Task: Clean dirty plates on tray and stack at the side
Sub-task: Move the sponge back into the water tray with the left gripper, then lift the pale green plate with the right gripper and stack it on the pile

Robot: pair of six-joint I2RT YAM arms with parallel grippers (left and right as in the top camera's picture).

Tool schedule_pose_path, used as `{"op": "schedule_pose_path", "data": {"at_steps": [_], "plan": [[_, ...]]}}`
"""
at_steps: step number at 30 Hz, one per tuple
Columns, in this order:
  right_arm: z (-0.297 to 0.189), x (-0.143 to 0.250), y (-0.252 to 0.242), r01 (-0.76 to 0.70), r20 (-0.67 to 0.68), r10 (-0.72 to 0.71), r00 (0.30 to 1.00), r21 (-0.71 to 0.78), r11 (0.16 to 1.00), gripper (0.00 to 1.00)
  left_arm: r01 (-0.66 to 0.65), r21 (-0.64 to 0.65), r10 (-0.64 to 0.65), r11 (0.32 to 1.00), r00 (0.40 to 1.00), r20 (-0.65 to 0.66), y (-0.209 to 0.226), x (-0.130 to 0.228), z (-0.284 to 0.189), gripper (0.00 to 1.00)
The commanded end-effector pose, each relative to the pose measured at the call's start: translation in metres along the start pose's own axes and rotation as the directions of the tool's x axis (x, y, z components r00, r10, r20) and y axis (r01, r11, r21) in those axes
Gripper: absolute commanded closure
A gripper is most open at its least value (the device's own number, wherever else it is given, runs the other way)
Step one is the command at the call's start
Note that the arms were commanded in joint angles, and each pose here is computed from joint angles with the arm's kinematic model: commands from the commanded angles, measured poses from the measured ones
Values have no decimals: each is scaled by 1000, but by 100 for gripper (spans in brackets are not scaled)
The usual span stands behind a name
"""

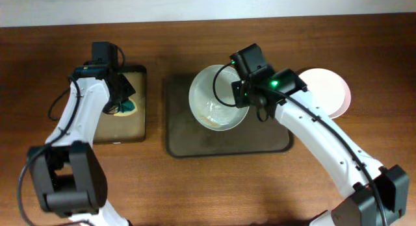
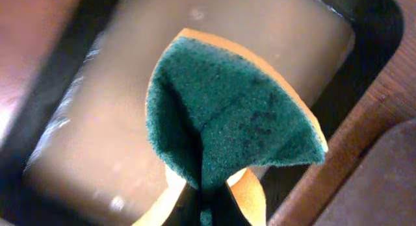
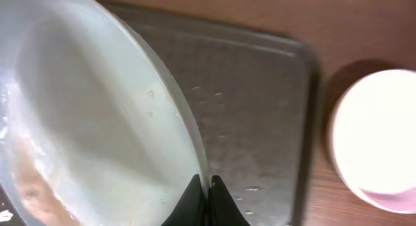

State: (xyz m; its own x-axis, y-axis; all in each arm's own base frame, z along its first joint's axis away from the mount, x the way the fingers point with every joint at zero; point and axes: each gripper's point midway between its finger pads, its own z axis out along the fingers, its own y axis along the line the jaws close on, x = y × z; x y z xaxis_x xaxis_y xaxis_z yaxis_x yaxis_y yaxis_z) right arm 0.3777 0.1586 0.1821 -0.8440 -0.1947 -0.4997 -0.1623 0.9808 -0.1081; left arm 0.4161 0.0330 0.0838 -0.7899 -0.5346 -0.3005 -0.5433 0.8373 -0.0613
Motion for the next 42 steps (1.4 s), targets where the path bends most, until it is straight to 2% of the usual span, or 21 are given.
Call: {"op": "schedule_pose_path", "data": {"at_steps": [1,2,7,8,13,18,19,20,25,29,32,33,34,35,36,37,38,39,40,41,42], "plan": [[-18,-15,-15,67,81,-82,993,179,982,96,-108,109,120,988,986,-115,-17,20,36,83],[-20,-16,-14,97,84,-117,990,204,974,96,-107,104,120,989,985,-126,-16,21,43,69],[-36,-22,-24,175,104,-231,968,383,907,96,-95,98,106,991,988,-110,-13,14,46,45],[-41,-25,-26,198,104,-267,958,430,881,96,-89,99,99,991,990,-104,-12,10,45,42],[-67,-34,-25,284,90,-413,906,596,751,96,-47,85,56,995,993,-105,5,1,43,40],[-105,-47,-12,339,47,-565,824,758,557,96,14,54,-7,998,991,-132,33,-3,43,36],[-114,-50,-8,340,38,-589,807,786,517,96,24,46,-18,999,990,-143,38,-2,43,27],[-124,-54,-2,341,27,-615,788,813,472,96,33,43,-26,999,988,-149,42,-2,43,0],[-151,-65,19,350,-14,-676,737,863,364,96,39,41,-33,998,988,-149,44,-3,43,0],[-155,-68,21,307,30,-659,751,869,389,96,39,40,-33,998,988,-148,44,-3,43,1],[-142,-70,25,256,145,-619,772,821,511,96,39,40,-33,998,988,-149,45,-3,43,1],[-130,-69,30,291,158,-626,764,781,552,96,39,40,-33,998,988,-149,45,-3,43,1],[-111,-64,38,390,137,-659,739,711,585,96,39,40,-33,998,988,-148,45,-3,43,1],[-95,-56,43,481,102,-693,713,648,590,96,39,40,-33,998,988,-149,45,-3,43,1],[-92,-53,32,504,50,-698,715,655,563,96,39,40,-33,998,988,-149,45,-3,43,1],[-97,-55,18,432,63,-648,759,697,573,96,39,40,-33,998,988,-148,45,-3,43,1],[-102,-60,7,260,179,-528,830,714,650,96,39,40,-33,998,988,-148,45,-3,43,0],[-93,-59,15,220,245,-471,848,646,731,96,39,40,-33,998,988,-148,45,-3,43,1],[-71,-48,43,428,182,-576,797,503,751,96,39,40,-33,998,988,-148,45,-3,43,1],[-56,-29,61,673,72,-749,658,390,629,96,39,40,-33,998,988,-149,45,-3,43,1],[-58,-26,49,688,11,-764,646,427,587,96,39,40,-33,998,988,-149,45,-3,43,1]]}}
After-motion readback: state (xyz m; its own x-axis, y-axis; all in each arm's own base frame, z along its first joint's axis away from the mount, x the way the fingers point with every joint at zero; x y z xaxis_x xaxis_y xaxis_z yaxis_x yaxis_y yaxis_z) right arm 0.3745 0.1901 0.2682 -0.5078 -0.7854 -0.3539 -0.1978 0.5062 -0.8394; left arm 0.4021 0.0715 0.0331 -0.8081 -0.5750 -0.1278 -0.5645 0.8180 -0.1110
